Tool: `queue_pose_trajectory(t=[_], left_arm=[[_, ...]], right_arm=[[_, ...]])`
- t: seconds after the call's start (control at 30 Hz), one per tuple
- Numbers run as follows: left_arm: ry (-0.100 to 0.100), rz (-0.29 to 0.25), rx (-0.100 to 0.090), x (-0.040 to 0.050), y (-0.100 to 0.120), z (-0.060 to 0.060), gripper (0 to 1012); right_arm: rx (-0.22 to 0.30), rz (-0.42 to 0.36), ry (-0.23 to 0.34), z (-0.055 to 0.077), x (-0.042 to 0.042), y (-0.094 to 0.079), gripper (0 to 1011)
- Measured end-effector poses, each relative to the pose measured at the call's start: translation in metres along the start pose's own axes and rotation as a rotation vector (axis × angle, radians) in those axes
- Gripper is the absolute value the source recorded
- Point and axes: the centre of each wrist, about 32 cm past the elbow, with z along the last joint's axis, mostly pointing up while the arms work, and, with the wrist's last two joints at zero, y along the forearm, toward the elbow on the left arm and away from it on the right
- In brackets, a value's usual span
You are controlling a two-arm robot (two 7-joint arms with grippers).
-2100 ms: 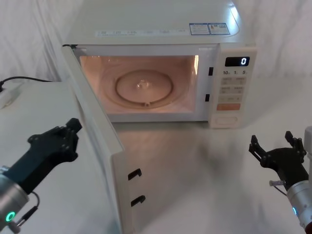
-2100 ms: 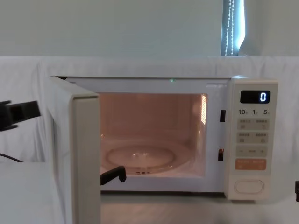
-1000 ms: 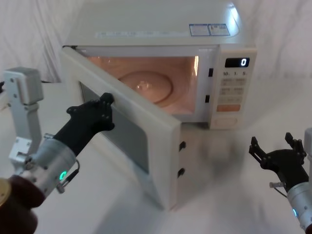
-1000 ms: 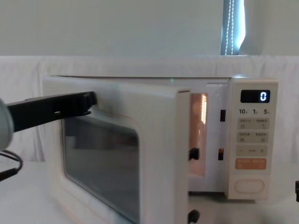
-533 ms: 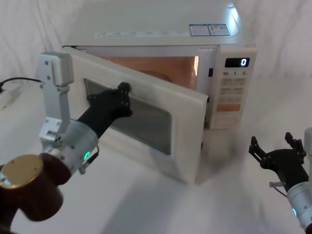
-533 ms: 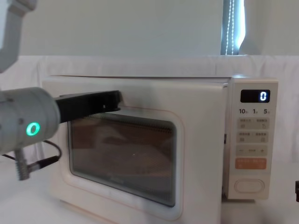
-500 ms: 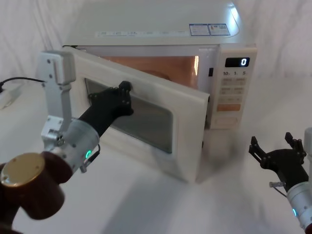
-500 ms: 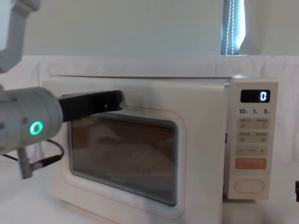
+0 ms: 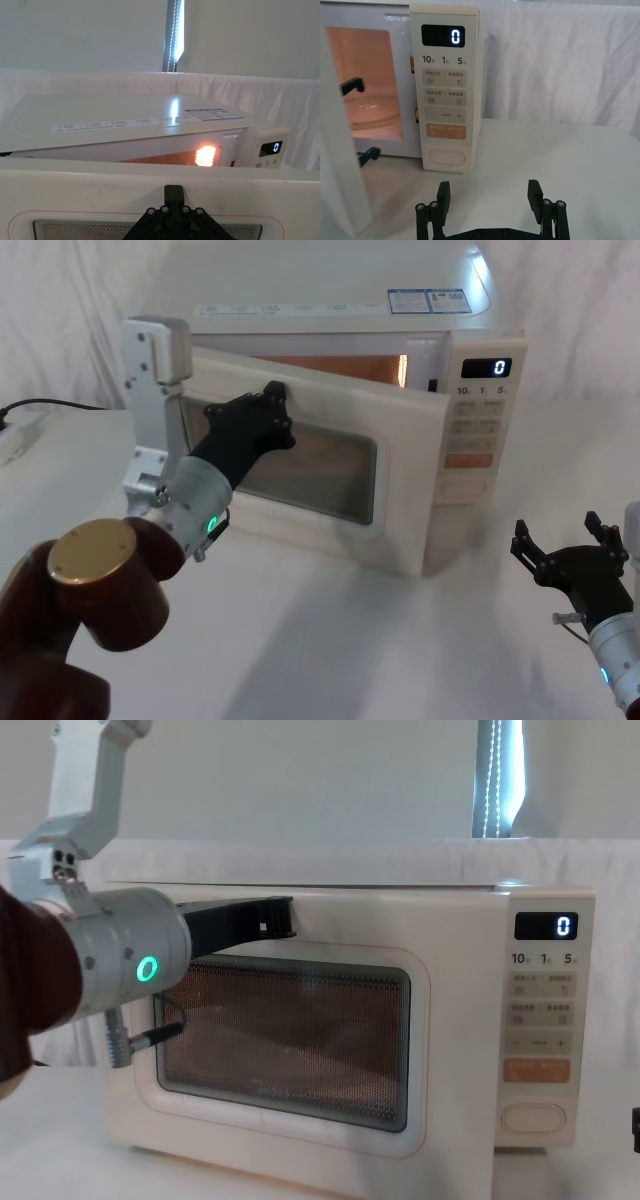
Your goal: Press the button to open the microwave door with one hand; close the microwave door with the other hand.
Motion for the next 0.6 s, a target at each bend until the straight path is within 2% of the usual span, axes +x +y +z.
queue_pose_trajectory(t=[0.37,0.6], left_arm=[[-0.023,0.026,0.000,0.0005,-0.017,0.000,0],[-0.027,0.039,0.001,0.0010,-0.024,0.000,0]], right_arm=[[0.000,0.000,0.000,0.000,0.0000,0.000,1002],[0.000,0.000,0.000,0.000,0.0000,0.000,1002]])
